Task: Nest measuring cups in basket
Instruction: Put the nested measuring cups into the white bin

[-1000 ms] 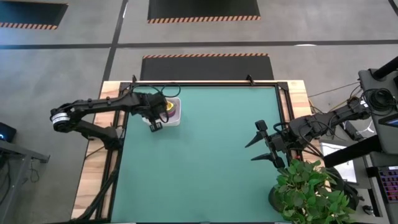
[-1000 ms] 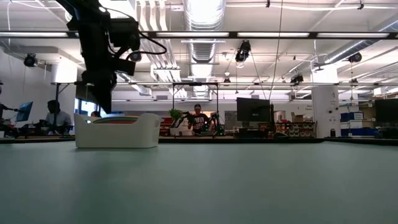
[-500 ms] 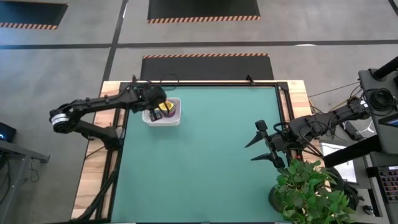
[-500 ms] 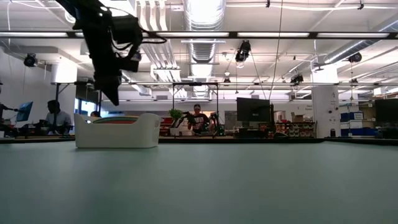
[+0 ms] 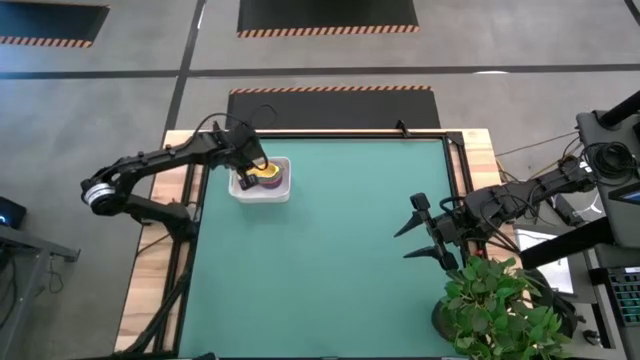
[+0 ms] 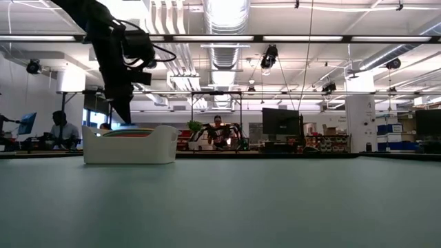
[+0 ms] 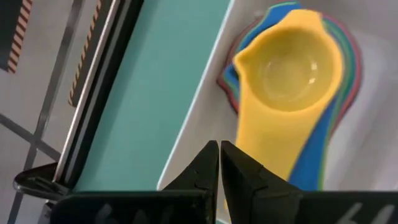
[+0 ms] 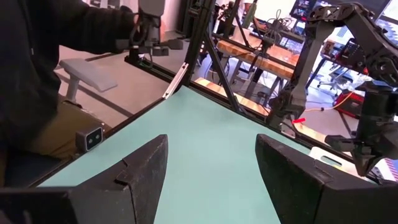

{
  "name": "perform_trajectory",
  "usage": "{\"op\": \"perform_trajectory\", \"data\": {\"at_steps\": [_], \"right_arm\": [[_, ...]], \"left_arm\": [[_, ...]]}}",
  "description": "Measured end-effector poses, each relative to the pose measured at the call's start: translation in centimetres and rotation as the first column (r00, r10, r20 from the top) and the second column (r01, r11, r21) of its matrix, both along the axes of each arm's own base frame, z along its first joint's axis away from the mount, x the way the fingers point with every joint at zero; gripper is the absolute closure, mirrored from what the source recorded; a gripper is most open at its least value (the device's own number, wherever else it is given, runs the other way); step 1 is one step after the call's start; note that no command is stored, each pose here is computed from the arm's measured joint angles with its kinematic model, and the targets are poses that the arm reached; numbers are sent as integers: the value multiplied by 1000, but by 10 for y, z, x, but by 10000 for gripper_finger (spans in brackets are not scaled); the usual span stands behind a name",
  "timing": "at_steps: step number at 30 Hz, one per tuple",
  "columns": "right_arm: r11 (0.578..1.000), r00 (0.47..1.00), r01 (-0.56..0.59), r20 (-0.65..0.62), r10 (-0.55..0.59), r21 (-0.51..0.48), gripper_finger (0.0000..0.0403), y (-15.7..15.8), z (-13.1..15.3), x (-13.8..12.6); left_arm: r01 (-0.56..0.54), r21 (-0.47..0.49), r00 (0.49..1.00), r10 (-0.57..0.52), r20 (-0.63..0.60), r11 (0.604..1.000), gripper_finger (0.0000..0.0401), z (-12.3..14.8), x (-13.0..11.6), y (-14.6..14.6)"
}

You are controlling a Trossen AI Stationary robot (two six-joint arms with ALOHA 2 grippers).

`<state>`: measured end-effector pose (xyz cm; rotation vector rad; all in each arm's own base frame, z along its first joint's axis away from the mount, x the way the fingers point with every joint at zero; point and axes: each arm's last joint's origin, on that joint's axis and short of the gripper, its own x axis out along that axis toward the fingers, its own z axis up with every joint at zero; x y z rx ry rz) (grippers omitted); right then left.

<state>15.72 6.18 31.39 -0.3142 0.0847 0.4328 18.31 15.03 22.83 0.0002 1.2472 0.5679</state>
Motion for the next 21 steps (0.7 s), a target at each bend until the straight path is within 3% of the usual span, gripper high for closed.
{"op": "perform_trajectory", "data": {"at_steps": [9,21], "right_arm": [[1000,1000,1,-3,-1,6,172,0,0,0],[1000,1000,1,-3,-1,7,172,0,0,0]], "left_arm": [[-22,-30,999,21,-43,999,401,-15,-10,1],[-36,-33,999,35,-31,999,401,-15,-10,1]]}}
